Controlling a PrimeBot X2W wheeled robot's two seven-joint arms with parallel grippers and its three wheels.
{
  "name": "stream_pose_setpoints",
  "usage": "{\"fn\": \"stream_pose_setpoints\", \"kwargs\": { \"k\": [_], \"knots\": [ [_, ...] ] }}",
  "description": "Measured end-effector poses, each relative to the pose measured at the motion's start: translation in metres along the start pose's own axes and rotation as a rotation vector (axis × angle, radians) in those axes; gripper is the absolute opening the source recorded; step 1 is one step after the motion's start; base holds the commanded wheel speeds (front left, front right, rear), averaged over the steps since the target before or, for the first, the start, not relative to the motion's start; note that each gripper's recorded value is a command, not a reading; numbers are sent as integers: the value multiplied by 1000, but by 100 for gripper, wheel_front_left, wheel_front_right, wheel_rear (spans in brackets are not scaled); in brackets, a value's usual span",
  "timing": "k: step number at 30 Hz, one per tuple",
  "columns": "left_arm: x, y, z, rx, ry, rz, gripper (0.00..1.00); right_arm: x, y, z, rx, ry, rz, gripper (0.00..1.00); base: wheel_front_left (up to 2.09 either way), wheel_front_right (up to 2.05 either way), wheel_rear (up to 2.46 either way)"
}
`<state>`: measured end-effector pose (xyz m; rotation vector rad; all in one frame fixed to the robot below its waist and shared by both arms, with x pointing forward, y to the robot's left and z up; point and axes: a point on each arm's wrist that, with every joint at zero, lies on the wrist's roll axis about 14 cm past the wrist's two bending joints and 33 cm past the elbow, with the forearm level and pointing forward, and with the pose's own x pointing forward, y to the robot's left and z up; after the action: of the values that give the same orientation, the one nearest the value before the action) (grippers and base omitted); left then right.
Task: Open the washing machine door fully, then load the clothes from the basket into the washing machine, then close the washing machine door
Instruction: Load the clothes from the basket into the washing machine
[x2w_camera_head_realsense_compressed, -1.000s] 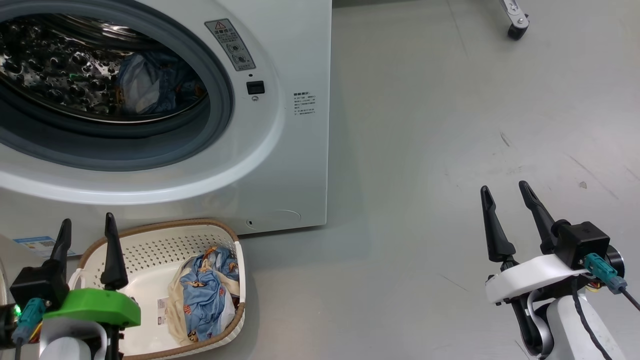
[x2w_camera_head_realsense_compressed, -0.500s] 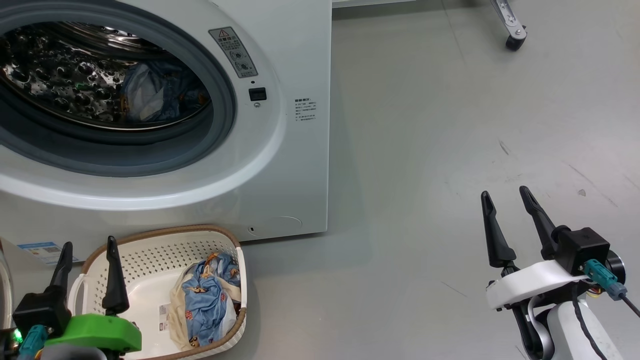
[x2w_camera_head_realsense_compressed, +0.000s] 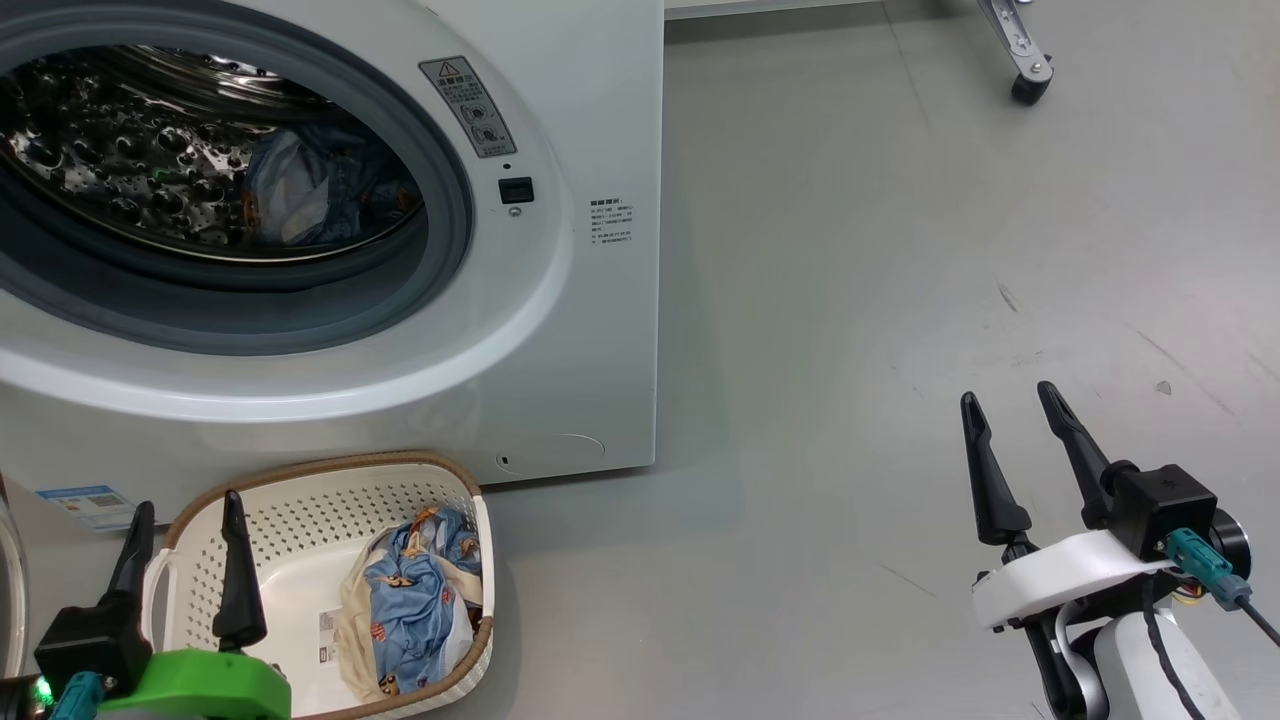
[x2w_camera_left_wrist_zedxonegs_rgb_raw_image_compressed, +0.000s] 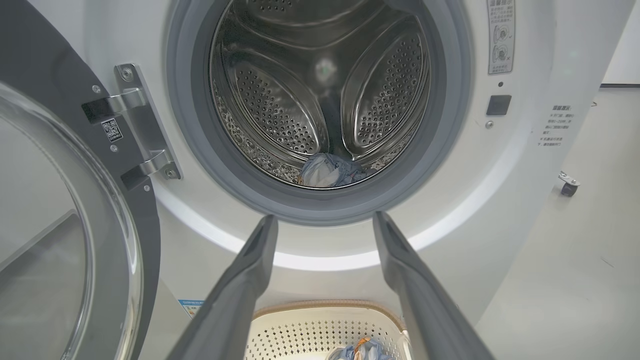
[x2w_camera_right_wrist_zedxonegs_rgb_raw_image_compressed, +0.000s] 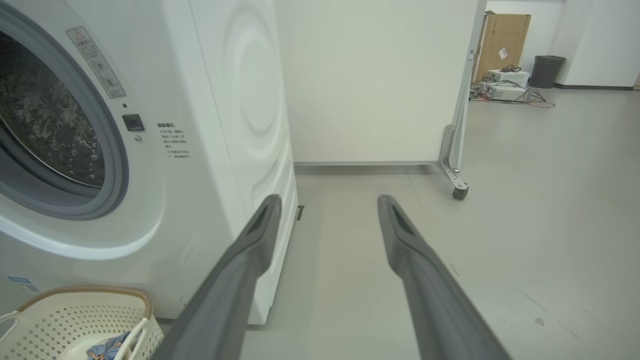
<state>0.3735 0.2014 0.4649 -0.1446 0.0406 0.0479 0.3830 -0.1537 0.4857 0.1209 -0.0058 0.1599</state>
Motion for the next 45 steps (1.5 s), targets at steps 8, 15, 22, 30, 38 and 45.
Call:
{"fn": "stream_pose_setpoints", "kwargs": {
  "k": [8,15,22,30,38,45],
  "knots": [
    [-4,2,-2,0,8,5,100,1,1,-1,0,2,5,100,0,0,0],
    [-5,2,1,3,-3,6,100,0,2,-2,1,5,7,100,0,0,0],
    [-5,-1,-6,0,17,-3,100,1,1,-11,8,31,2,100,0,0,0],
    [-3,0,-17,-1,52,0,100,6,-1,-26,14,71,1,100,0,0,0],
    [2,0,-30,-3,89,1,100,10,-1,-42,23,115,2,100,0,0,0],
    [15,-3,-34,-6,92,-5,100,11,-4,-54,28,147,-4,100,0,0,0]
  ]
}}
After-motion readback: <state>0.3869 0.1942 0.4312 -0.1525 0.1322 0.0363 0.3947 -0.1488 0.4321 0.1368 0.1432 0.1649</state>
